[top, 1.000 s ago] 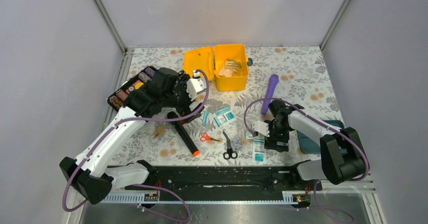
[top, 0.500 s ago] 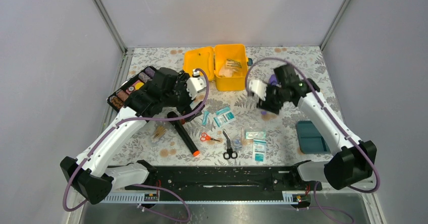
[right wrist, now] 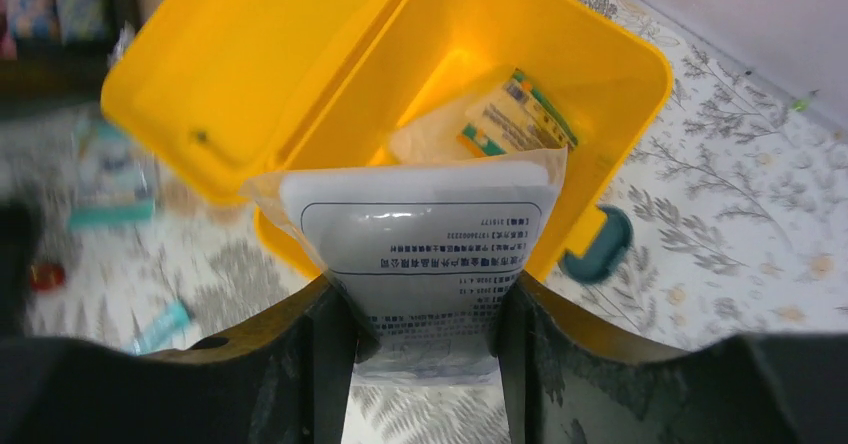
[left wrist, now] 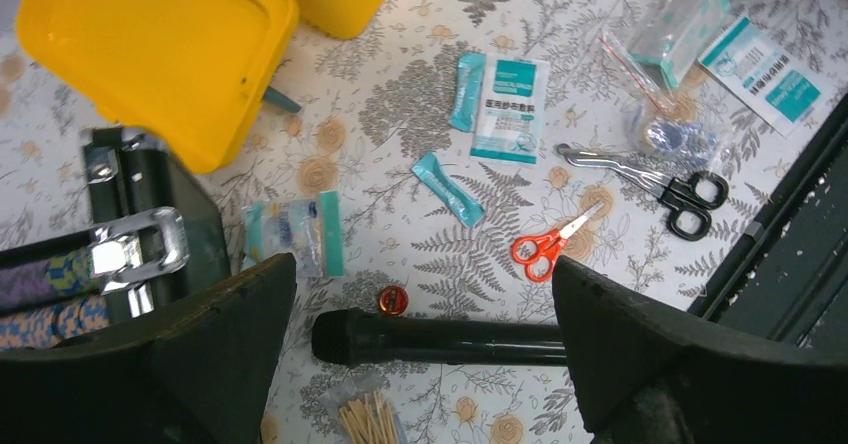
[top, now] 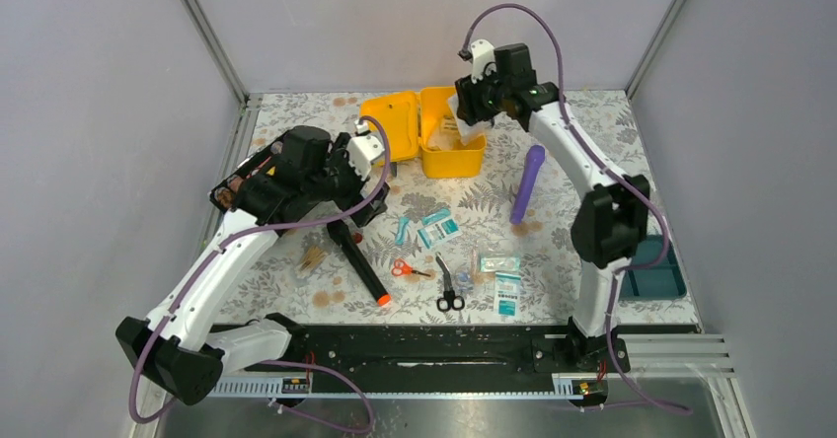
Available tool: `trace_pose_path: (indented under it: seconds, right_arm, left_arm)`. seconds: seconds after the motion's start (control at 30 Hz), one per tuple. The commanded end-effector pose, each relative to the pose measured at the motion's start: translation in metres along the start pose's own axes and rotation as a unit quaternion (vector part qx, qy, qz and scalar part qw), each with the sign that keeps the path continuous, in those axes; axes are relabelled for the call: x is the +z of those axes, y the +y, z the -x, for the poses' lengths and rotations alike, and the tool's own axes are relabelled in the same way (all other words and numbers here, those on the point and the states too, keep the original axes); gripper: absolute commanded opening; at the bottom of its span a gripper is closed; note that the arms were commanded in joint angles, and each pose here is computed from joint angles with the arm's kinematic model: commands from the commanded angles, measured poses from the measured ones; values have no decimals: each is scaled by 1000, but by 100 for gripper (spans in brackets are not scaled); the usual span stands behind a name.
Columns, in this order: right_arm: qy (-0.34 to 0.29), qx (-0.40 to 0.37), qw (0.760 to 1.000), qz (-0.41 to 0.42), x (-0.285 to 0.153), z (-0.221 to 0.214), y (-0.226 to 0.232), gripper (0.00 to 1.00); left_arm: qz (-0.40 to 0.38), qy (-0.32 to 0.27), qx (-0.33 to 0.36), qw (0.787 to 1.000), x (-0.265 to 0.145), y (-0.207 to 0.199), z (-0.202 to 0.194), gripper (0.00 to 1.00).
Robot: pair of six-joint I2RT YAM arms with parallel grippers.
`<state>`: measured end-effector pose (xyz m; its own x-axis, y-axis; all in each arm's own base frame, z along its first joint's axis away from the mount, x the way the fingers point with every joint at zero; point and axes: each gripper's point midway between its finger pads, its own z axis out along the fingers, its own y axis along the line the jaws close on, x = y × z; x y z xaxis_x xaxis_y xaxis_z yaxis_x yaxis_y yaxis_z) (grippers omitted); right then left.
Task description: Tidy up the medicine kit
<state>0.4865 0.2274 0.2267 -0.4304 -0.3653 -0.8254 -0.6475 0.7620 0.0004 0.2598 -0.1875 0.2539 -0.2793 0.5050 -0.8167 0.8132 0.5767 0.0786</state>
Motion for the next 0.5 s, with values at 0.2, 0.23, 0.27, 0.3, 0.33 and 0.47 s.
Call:
trace_pose_path:
  seconds: [0.2,0.23,0.27,0.3,0.33,0.47]
  right_arm:
    - [-70,208,972,-79,88,40,-17,52]
    - [-70,210,972,-81,94,40,-17,51]
    - [-66,211,972,-82,99,39,-15,51]
    - [-64,212,971,-87,103,38,-14,51]
    - [-61,213,971,-91,106,36,-12,51]
    - [-36,233,967,-98,116,18,-5,52]
  left_arm:
    - [34,-21,-33,999,-27,18,5,99]
    - [38,-15,-27,999,-28,19,3,99]
    - [42,-8,-25,999,-30,21,1,99]
    - [46,0,-21,999,-31,22,-1,99]
    - [47,9,-17,999,-32,23,-3,99]
    - [60,15,-8,998,-36,29,0,99]
